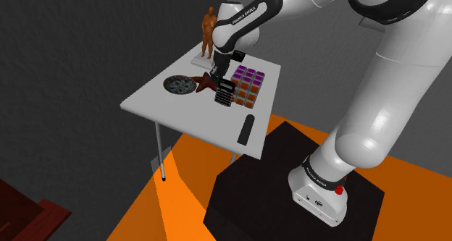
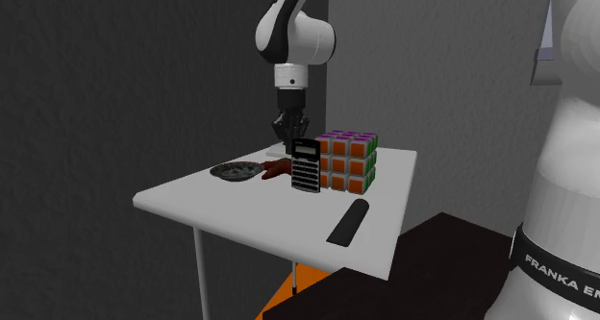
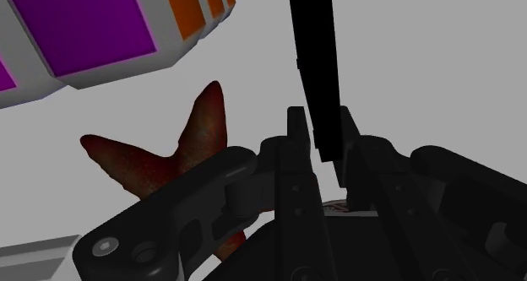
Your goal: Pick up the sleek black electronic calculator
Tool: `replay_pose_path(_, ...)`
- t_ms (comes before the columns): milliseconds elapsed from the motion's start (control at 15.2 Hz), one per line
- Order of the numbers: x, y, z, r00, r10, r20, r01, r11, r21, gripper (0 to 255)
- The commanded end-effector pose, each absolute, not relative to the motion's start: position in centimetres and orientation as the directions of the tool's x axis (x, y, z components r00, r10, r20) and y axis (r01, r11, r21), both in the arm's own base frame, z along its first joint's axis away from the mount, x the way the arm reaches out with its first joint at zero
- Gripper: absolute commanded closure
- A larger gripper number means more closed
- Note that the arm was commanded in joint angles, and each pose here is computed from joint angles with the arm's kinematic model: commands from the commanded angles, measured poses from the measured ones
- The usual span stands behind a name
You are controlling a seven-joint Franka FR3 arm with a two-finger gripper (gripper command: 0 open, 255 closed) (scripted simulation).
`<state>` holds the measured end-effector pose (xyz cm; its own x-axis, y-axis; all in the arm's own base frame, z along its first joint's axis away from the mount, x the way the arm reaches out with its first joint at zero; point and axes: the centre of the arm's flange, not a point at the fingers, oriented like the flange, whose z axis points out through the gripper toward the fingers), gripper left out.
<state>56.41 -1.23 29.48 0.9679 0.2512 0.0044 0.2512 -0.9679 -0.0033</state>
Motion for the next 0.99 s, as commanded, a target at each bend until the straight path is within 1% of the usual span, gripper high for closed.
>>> replay_pose_path(0,56.4,-1.3,29.5,0.968,0.251,0.004,0.251,-0.968,-0.004,255)
replay_pose_path(924,56.4,-1.3,36.9,0.968,0.251,0.004,0.251,-0.968,-0.004,255)
